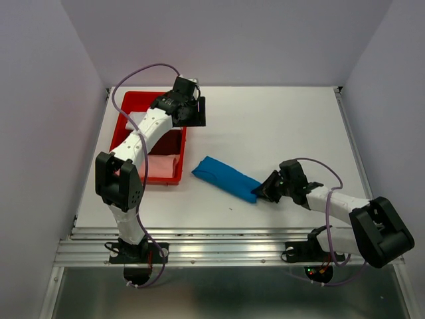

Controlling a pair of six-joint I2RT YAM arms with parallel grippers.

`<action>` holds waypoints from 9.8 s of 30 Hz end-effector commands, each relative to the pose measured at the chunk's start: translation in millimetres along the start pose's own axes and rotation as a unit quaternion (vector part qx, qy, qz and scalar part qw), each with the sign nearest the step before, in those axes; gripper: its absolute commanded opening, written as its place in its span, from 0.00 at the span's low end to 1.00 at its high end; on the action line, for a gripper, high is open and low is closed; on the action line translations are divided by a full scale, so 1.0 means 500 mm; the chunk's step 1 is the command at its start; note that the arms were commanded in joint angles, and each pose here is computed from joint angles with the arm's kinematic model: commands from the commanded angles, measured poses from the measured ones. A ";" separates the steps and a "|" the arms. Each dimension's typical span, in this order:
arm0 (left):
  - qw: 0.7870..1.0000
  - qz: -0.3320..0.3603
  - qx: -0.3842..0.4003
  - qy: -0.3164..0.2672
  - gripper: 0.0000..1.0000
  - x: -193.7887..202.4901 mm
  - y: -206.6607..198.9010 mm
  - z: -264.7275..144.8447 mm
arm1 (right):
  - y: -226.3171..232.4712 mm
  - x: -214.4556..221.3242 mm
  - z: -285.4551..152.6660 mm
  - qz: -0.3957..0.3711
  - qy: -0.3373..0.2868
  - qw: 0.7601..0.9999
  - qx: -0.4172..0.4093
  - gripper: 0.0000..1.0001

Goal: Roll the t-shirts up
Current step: Pick up the T-shirt from the center of the board, then place the T-shirt in the bin.

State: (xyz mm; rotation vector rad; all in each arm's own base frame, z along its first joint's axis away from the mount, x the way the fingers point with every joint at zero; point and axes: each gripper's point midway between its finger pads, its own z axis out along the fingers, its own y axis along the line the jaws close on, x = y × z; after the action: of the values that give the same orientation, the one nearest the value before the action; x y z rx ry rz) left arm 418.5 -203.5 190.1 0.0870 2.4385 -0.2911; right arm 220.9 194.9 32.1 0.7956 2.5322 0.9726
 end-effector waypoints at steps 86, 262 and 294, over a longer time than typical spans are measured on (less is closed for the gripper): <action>0.974 -0.055 0.140 0.170 0.71 0.336 -0.116 0.164 | -0.080 -0.224 -0.059 -0.209 -0.103 0.951 0.202 0.01; 0.978 -0.158 -0.109 -0.077 0.00 -0.218 0.597 0.234 | 0.663 -0.370 0.447 -0.384 -0.214 0.891 -0.114 0.11; 0.974 -0.154 -0.090 -0.139 0.78 -0.319 0.563 0.136 | 0.732 -0.385 0.244 -0.418 -0.269 0.860 -0.112 0.58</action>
State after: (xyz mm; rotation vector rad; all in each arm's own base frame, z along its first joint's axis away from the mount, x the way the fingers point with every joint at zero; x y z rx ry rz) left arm 616.5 38.2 98.8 -0.4131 2.3559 -0.2415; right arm 573.4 375.4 141.6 -0.1500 2.0258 0.5865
